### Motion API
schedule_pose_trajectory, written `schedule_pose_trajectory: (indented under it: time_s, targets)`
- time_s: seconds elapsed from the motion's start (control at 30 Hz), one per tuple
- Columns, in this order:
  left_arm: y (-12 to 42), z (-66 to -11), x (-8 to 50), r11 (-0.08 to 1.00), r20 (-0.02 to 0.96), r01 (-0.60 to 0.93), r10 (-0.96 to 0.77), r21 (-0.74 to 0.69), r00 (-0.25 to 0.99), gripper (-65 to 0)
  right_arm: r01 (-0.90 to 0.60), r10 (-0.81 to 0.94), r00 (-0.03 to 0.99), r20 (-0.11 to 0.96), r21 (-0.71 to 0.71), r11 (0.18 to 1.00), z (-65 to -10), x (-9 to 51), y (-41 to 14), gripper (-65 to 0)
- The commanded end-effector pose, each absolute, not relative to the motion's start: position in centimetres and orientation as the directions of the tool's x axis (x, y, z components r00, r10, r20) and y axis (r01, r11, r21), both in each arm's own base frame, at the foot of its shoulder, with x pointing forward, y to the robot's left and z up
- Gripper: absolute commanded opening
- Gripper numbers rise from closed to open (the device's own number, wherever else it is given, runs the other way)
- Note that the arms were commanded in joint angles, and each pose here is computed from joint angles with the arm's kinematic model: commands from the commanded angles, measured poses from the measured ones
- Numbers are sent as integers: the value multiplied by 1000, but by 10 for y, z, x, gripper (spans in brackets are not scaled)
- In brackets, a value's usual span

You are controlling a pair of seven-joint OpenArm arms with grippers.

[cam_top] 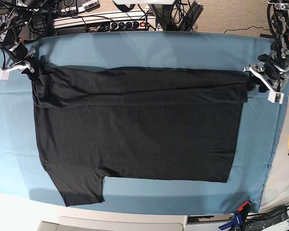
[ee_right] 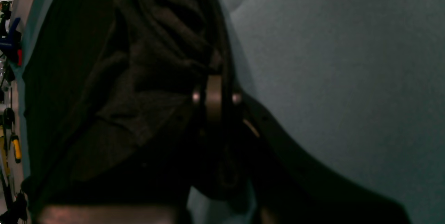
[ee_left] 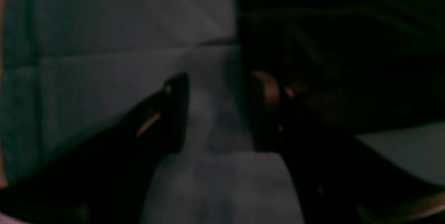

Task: Fold the T-shirt properly
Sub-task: 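Pull the folded edge taut with both grippers, away from the hem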

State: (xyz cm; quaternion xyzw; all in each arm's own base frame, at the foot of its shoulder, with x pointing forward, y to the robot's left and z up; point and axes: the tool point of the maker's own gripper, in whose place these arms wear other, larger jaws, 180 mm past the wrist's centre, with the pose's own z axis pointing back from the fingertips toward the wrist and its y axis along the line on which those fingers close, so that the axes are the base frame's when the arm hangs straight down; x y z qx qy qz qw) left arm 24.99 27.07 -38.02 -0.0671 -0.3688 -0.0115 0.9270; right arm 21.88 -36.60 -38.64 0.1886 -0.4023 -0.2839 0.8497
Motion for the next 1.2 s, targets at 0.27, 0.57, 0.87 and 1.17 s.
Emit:
schedule_pose_trajectory:
  time_s: [0.27, 0.57, 0.87, 1.17]
  targets:
    - [246, -382, 251, 970, 689, 44, 136, -237, 712, -354, 328, -613, 511, 602, 523, 787, -378, 220, -376, -650]
    - [228, -388, 249, 953, 681, 31, 192, -302, 706, -354, 329, -613, 511, 603, 521, 787, -378, 220, -376, -650]
    - [230, -408, 240, 941, 638, -20, 244, -337, 730, -366, 328, -615, 503, 608, 524, 786, -377, 221, -377, -650]
    - [235, -411, 238, 954, 640, -18, 215, -299, 738, -650, 340, -600, 494, 629, 495, 799, -377, 221, -383, -650]
